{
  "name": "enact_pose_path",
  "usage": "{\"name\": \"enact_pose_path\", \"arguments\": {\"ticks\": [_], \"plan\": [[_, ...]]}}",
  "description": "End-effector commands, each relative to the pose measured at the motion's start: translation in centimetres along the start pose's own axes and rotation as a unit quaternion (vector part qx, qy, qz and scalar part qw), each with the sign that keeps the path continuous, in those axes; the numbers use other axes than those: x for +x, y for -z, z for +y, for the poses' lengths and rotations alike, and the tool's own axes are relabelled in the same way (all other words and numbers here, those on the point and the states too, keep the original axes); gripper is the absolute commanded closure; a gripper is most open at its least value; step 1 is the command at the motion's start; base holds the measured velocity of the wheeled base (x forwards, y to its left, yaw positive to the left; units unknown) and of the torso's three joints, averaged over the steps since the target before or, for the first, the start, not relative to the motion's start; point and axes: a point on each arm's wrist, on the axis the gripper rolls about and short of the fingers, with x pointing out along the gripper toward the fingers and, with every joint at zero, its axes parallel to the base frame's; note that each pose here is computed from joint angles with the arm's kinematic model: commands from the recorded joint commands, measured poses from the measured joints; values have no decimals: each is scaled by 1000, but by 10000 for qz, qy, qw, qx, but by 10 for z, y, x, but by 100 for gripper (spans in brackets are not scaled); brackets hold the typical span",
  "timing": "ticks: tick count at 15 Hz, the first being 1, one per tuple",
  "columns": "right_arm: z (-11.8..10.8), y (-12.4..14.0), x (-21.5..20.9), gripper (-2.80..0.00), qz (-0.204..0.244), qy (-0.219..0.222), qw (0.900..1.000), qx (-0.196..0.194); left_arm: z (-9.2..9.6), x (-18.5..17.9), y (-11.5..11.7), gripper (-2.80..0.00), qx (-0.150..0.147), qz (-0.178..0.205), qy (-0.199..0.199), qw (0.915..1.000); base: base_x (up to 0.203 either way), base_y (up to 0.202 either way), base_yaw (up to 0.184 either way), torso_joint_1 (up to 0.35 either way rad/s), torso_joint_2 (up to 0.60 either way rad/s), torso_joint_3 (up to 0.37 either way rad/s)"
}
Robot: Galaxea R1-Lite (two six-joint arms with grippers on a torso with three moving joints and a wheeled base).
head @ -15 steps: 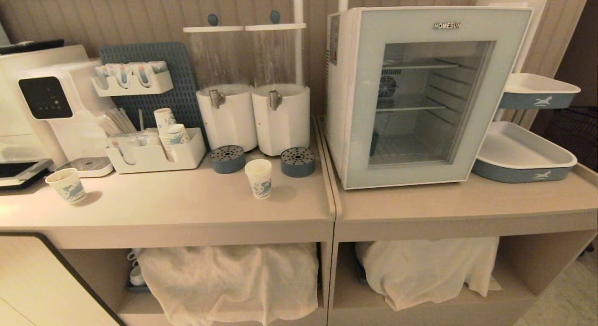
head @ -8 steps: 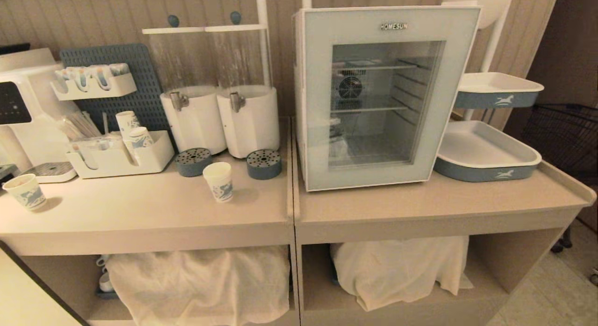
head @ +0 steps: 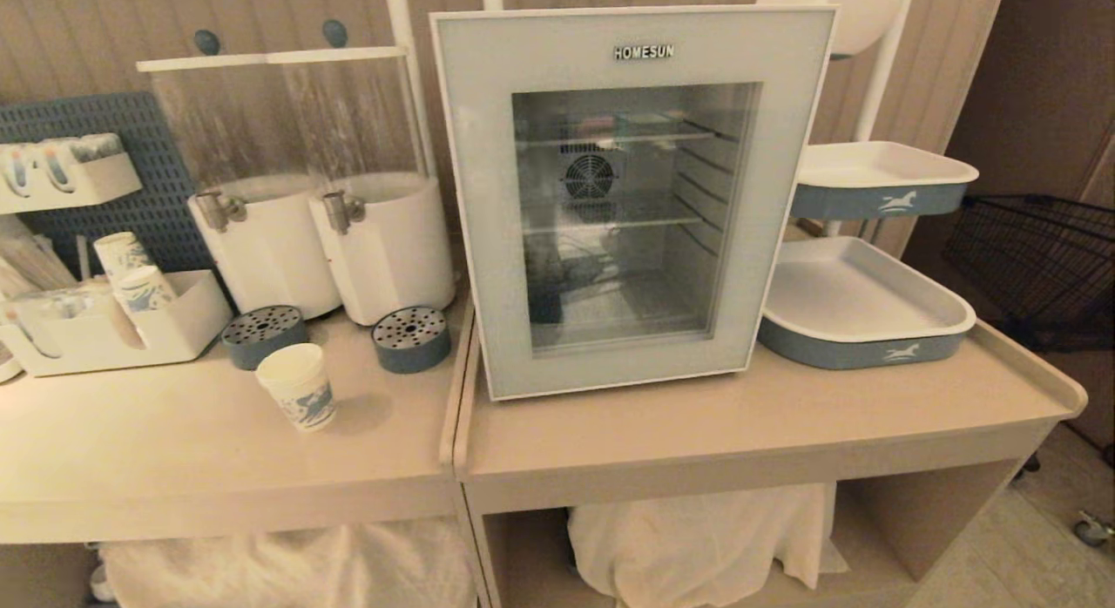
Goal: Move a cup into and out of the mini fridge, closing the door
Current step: Open the freezer door
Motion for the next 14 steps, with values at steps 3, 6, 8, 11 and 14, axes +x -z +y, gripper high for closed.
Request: {"name": "enact_pose_path", "arguments": {"ticks": [3,6,8,11,14], "plan": [[0,0,0,0,8,3,10000,-2,0,0,0,0,-21,-24,-4,10000,177,-180,-13,1,1,2],[0,0,0,0,8,-3,10000,-1,0,0,0,0,-21,-24,-4,10000,17,-48,-17,1,2,3],[0,0,0,0,8,3,10000,-3,0,0,0,0,-21,-19,-4,10000,0,0,0,0,0,0],[0,0,0,0,8,1,10000,3,0,0,0,0,-21,-31,-4,10000,-26,0,2,-1,2,1],[0,0,0,0,1,3,10000,4,0,0,0,0,-21,-16,-4,10000,-168,0,4,1,0,2]]}}
